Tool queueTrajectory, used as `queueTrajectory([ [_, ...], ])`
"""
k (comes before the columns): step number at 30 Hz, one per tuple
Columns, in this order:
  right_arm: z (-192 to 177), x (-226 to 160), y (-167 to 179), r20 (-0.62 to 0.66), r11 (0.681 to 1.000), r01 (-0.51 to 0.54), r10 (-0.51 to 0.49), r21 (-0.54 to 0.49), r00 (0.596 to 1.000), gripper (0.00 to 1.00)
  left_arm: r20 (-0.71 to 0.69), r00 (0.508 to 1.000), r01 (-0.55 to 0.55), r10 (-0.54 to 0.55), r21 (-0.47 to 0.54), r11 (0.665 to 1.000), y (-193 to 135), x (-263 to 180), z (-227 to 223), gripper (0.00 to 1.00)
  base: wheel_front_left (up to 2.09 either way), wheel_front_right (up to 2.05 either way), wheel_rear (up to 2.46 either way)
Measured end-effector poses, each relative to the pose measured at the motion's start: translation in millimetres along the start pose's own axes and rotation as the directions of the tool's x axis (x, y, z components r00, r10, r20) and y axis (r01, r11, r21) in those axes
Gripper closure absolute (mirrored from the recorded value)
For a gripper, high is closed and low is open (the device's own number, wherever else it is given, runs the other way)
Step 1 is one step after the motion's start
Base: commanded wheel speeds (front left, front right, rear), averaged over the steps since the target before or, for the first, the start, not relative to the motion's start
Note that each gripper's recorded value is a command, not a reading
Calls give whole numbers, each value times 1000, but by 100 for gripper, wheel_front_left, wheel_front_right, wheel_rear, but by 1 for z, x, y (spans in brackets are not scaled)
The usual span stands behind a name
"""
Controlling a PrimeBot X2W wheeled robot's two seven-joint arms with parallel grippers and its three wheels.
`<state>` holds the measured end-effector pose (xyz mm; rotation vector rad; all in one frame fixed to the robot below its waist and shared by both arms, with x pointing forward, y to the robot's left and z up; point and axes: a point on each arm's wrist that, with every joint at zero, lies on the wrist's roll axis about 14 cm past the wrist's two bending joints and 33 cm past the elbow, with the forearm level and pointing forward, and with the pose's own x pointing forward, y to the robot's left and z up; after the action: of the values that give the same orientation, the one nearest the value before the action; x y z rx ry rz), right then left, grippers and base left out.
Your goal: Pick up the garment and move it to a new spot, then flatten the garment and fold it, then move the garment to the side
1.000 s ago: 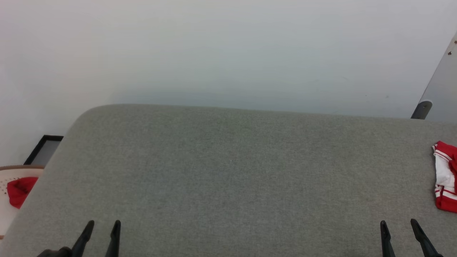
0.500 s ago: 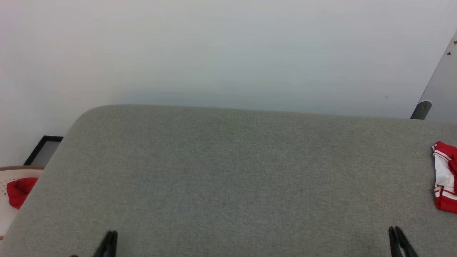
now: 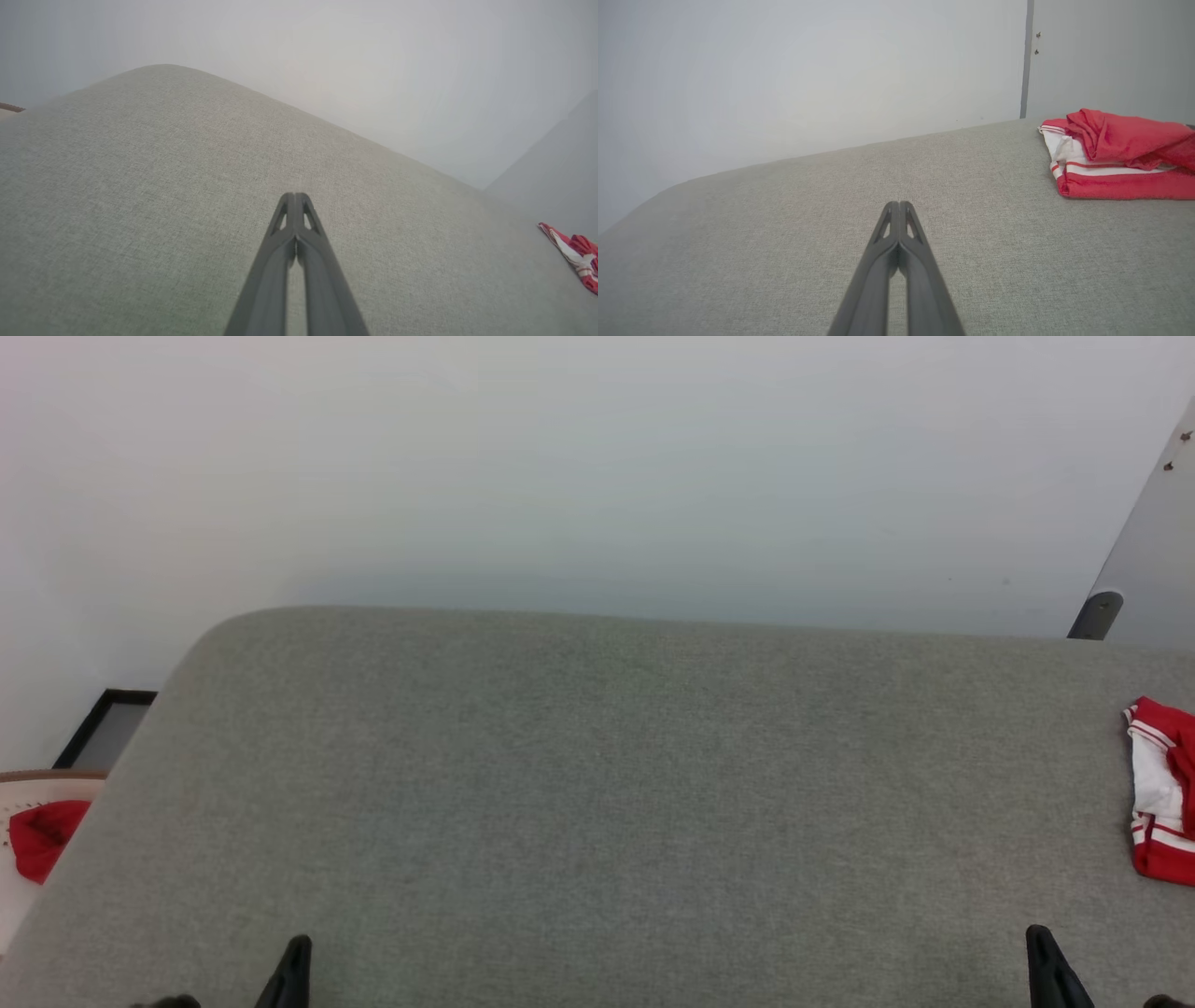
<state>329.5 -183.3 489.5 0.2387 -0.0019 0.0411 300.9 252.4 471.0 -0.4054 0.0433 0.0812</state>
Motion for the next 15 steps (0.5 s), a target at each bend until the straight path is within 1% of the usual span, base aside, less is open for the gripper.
queueTrajectory([
  [5, 1, 4, -2, -1, 996, 17, -17, 93, 1000, 100, -1, 1000, -12, 12, -83, 996, -2, 5, 1, 100, 0, 0, 0],
  [9, 2, 8, -3, -3, 986, 28, -27, 163, 1000, 100, 2, 1000, -18, 18, -143, 990, -3, 10, 3, 100, 0, 0, 0],
  [15, 3, 12, -5, -7, 963, 42, -42, 267, 999, 100, 2, 1000, -23, 24, -232, 972, -7, 16, 4, 100, 0, 0, 0],
])
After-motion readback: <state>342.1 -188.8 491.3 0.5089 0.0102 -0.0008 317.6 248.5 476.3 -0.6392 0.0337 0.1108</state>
